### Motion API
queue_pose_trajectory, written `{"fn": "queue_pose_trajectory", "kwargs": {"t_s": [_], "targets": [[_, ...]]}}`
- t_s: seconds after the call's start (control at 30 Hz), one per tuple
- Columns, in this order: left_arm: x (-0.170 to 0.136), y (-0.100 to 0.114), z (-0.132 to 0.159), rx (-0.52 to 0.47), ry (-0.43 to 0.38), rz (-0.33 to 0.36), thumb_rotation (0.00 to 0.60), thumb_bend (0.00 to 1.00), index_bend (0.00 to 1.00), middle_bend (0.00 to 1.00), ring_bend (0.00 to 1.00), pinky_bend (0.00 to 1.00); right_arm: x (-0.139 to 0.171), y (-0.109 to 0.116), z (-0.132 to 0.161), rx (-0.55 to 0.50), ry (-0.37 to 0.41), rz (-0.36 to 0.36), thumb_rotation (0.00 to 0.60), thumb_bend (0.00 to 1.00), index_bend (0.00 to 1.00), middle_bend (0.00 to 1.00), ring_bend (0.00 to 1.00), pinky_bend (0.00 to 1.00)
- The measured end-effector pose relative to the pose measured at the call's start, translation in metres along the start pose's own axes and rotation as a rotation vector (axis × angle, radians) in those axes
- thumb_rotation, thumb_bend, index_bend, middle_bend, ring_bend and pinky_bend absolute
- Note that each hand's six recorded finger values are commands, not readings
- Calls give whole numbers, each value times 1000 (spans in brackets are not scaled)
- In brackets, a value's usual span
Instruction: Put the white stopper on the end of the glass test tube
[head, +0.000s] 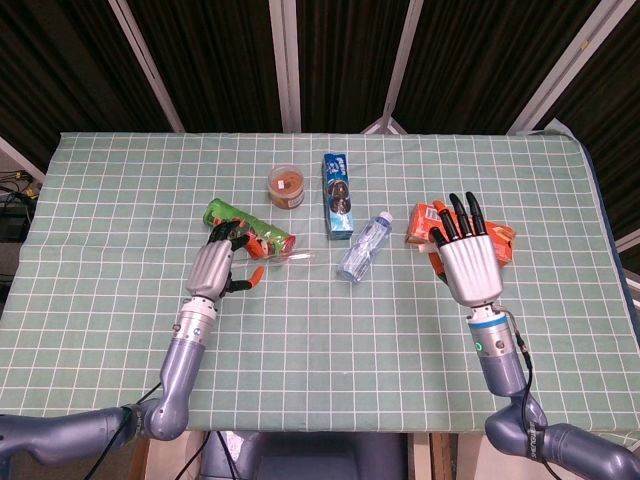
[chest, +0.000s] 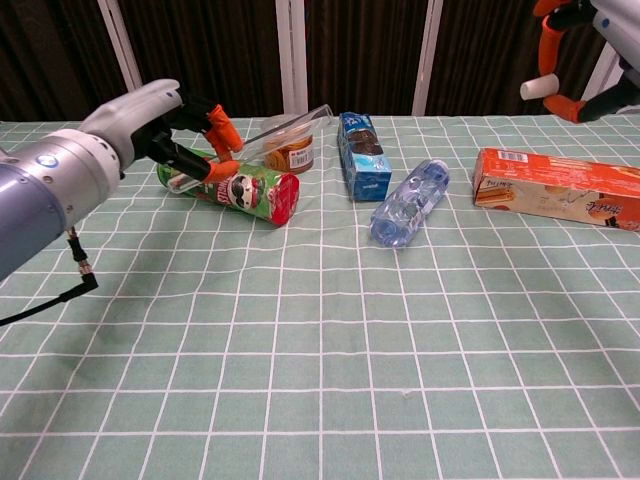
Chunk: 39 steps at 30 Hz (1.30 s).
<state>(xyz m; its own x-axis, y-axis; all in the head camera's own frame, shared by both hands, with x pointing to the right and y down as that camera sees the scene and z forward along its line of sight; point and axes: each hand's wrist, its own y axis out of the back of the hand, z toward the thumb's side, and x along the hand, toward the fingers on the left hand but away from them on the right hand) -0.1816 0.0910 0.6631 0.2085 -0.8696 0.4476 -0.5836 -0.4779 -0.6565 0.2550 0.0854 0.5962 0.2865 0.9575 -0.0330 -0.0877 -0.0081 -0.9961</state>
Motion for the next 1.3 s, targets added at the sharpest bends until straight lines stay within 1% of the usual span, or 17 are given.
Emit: {"fn": "queue_pose_trajectory", "kwargs": {"t_s": [0.17, 0.27, 0.4, 0.67, 1.0, 1.3], "targets": [[11, -12, 16, -40, 4, -5, 600, 669, 575, 500, 99, 0, -14, 4, 20, 27, 43, -50, 600, 442, 614, 225, 117, 81], [15, -19, 23, -70, 17, -8, 600, 669, 574, 501, 99, 0, -19, 3, 32, 38, 64, -66, 600, 441, 614, 225, 117, 74], [18, -27, 28, -113, 46, -11, 600, 669, 574, 502, 99, 0, -23, -1, 47, 38, 80, -79, 600, 442, 614, 225, 117, 74], [21, -39, 38, -161, 73, -14, 600, 669, 573, 503, 99, 0, -28, -9, 73, 17, 98, -86, 600, 441, 614, 225, 117, 73], [18, -50, 48, -176, 100, -26, 600, 669, 573, 505, 99, 0, -33, -11, 76, 26, 90, -91, 600, 442, 614, 225, 117, 73], [15, -53, 55, -182, 96, -31, 600, 669, 573, 506, 99, 0, -33, -11, 79, 23, 96, -88, 600, 442, 614, 225, 117, 73]]}}
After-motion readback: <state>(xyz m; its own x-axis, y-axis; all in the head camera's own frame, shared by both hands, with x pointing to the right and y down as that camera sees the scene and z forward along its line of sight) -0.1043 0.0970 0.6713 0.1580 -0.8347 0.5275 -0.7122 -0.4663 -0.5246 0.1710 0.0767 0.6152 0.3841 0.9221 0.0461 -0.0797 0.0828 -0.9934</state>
